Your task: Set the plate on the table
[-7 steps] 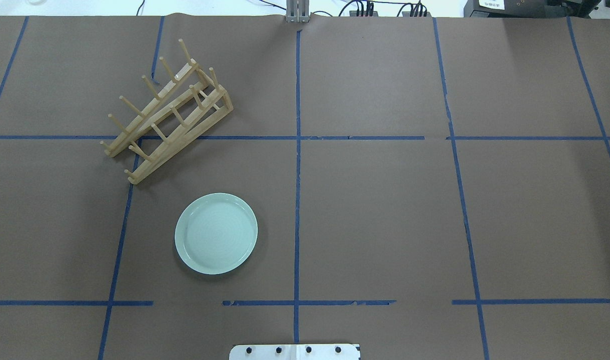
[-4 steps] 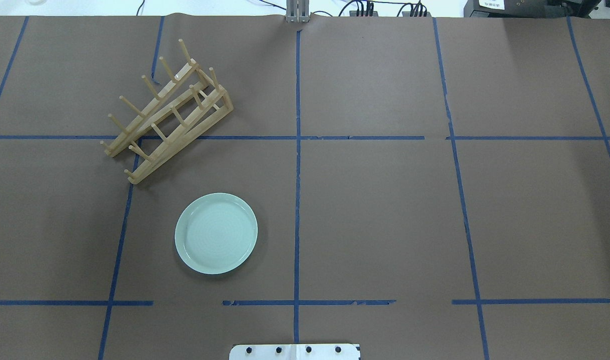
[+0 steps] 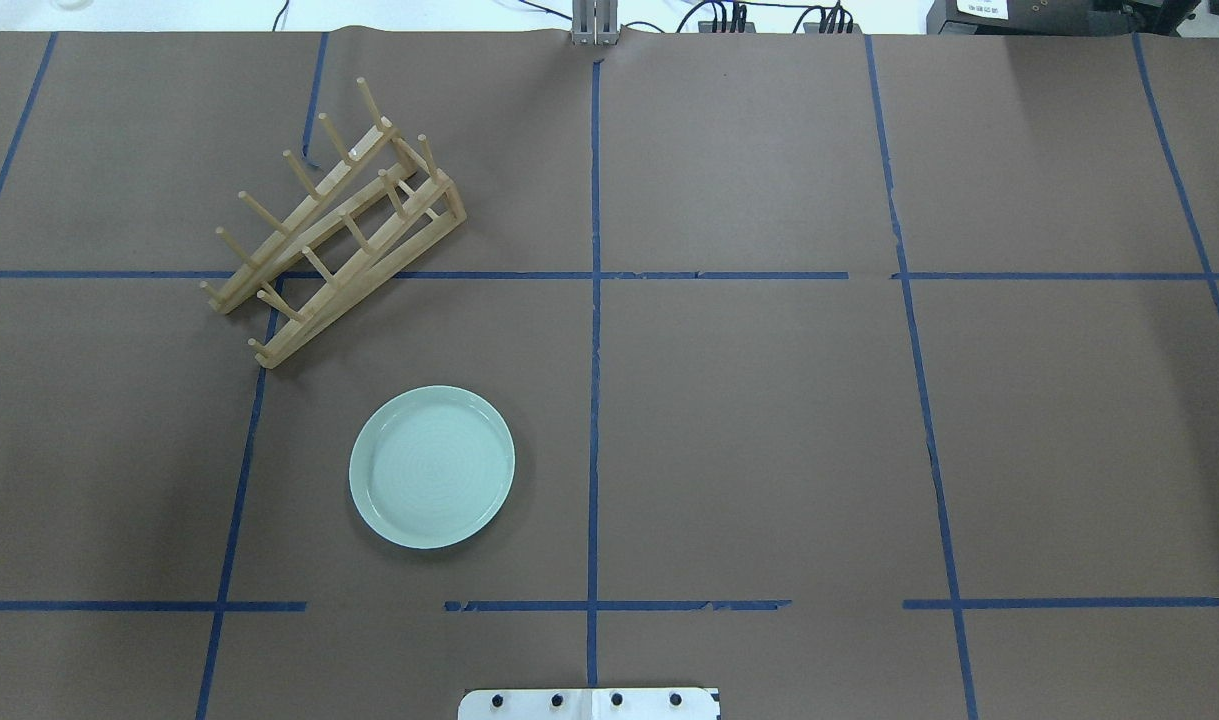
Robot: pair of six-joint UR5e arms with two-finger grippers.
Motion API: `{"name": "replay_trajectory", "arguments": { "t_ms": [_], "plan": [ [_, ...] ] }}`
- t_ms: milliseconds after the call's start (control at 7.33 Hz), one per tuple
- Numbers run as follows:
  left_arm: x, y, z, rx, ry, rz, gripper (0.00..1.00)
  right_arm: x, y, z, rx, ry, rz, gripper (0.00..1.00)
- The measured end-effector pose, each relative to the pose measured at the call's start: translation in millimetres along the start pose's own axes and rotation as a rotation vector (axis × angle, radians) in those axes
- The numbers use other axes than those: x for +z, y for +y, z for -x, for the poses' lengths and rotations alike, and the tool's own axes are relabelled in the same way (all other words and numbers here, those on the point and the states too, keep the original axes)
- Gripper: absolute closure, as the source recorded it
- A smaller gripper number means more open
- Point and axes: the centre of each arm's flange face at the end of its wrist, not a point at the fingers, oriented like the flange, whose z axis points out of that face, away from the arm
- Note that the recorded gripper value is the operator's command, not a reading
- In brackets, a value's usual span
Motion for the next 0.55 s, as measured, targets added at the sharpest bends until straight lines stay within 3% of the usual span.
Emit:
{"name": "replay_trajectory", "arguments": {
  "t_ms": [545],
  "plan": [
    [5.1,2.6,4.5,-0.007,-0.003,0.011,0.0,0.0,0.0,0.0,0.0,0.0,0.0,0.0]
  ]
}}
